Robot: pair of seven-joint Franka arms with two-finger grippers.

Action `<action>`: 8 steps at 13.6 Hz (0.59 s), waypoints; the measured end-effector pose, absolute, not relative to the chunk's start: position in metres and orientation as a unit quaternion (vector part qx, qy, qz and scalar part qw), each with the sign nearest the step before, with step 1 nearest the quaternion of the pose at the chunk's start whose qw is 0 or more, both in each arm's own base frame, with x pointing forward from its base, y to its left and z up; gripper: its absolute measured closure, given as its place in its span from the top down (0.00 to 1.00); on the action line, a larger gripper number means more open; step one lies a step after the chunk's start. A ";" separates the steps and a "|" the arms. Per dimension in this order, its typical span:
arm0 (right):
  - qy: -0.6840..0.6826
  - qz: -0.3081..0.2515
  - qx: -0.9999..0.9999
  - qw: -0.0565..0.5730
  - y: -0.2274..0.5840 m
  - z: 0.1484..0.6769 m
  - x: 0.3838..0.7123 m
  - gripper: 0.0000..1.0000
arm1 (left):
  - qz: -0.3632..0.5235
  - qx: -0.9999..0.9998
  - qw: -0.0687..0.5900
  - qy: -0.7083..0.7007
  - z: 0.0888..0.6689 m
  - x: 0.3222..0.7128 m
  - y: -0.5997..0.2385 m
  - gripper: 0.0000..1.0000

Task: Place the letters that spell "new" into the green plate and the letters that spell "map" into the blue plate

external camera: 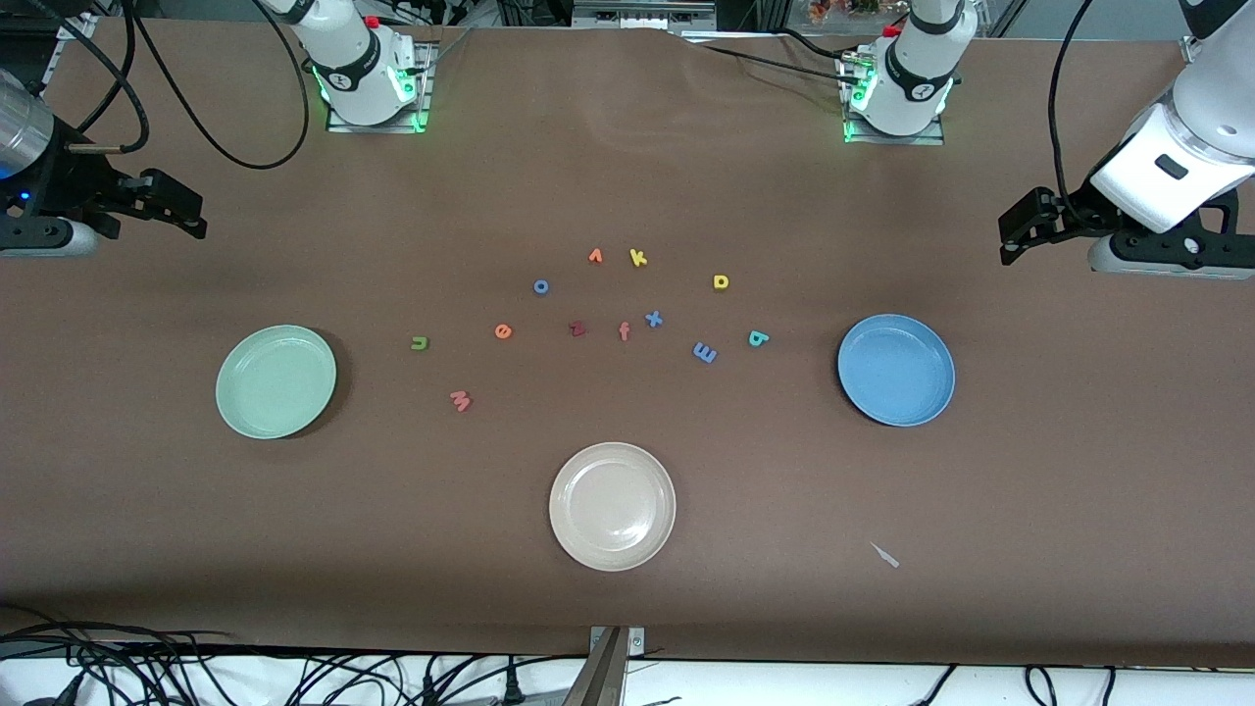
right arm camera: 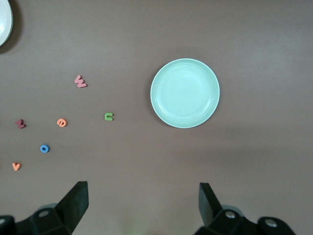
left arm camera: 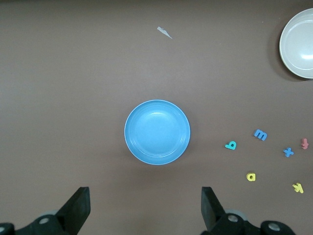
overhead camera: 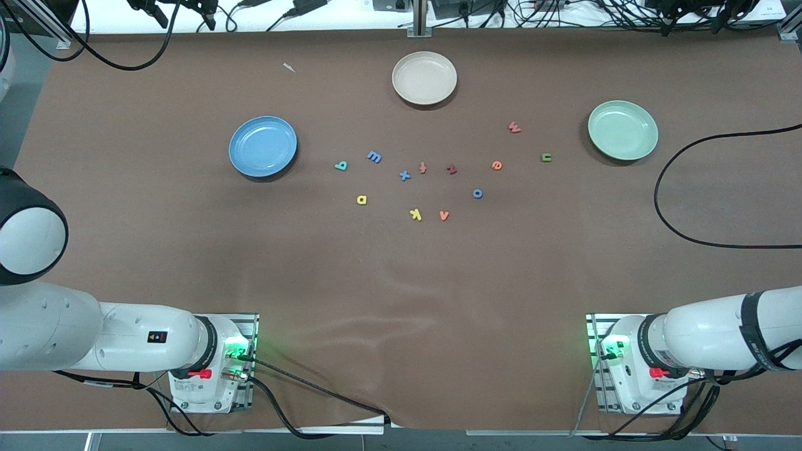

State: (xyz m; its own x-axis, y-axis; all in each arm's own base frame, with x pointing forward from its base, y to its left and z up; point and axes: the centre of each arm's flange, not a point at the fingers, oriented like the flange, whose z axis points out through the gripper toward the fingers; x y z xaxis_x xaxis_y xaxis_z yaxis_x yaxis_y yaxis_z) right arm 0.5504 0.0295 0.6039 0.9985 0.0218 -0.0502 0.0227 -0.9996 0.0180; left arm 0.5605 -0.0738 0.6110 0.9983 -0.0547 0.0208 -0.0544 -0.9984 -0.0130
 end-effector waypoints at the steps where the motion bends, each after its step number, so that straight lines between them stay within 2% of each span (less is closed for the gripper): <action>1: 0.011 -0.025 1.000 0.009 0.030 0.604 0.550 1.00 | -0.010 -1.000 0.006 0.027 0.611 0.560 -0.074 1.00; 8: 0.011 -0.025 1.000 0.009 0.030 0.604 0.550 1.00 | -0.008 -1.000 0.006 0.027 0.611 0.560 -0.073 1.00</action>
